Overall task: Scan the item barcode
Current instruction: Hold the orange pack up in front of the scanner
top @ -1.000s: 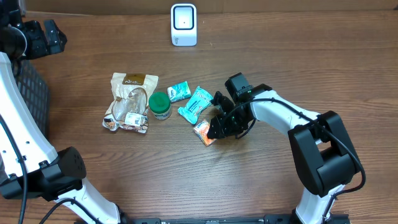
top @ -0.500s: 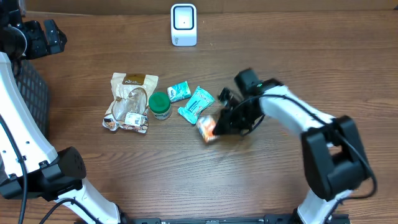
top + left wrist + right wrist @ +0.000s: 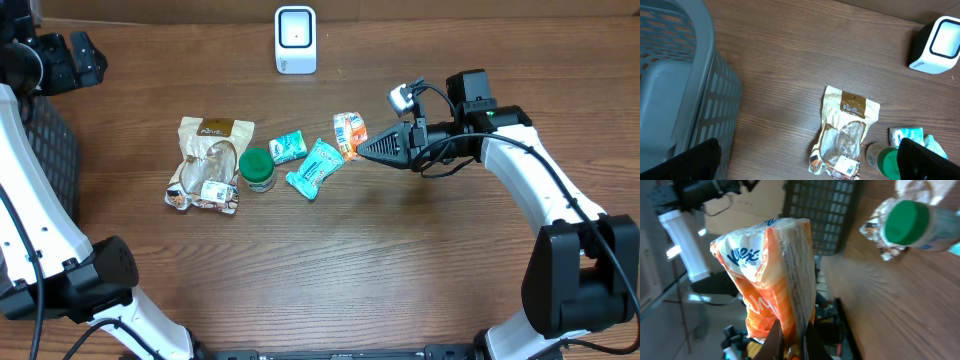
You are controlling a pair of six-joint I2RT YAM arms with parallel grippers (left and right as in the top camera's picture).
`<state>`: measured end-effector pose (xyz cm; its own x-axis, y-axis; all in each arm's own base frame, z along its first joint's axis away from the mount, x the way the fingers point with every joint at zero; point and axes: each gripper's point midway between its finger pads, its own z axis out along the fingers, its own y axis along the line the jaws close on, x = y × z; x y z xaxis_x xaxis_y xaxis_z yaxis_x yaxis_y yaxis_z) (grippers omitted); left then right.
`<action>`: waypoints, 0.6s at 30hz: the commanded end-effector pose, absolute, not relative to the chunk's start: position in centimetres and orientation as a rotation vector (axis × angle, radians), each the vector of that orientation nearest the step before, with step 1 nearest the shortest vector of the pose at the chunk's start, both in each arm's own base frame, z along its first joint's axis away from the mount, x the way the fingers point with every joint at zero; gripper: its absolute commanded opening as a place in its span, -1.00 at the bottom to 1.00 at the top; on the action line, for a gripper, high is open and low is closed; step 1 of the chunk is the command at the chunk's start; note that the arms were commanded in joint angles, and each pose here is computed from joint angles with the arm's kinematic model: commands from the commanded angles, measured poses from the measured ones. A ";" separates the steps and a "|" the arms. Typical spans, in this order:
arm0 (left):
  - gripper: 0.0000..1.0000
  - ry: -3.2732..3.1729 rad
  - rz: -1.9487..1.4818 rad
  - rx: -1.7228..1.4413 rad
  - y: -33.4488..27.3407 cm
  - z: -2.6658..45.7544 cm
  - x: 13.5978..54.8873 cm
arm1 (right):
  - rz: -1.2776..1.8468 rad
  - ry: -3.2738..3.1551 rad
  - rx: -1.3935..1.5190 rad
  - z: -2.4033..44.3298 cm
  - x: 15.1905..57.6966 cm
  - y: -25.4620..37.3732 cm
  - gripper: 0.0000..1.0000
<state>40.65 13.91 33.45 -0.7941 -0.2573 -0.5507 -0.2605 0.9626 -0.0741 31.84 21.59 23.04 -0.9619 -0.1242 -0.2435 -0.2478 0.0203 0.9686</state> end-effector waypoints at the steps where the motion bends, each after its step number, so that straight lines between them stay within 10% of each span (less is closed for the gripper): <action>1: 1.00 2.489 0.027 -0.341 13.8 34.9 40.2 | 2.184 2.111 -0.415 25.0 31.5 21.6 -0.92; 11: 1.00 2.489 0.027 -0.341 13.8 34.9 40.2 | 1.138 2.874 0.016 12.2 33.5 20.4 -0.93; 18: 1.00 2.489 0.027 -0.341 13.8 34.9 40.2 | 0.349 2.823 0.076 16.6 39.8 17.1 -0.93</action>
<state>40.66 13.91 33.43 -0.7943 -0.2573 -0.5504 -0.2605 0.9626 -0.0741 33.58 19.95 12.53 -0.9995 0.0217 -0.0243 0.0065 0.8641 0.5032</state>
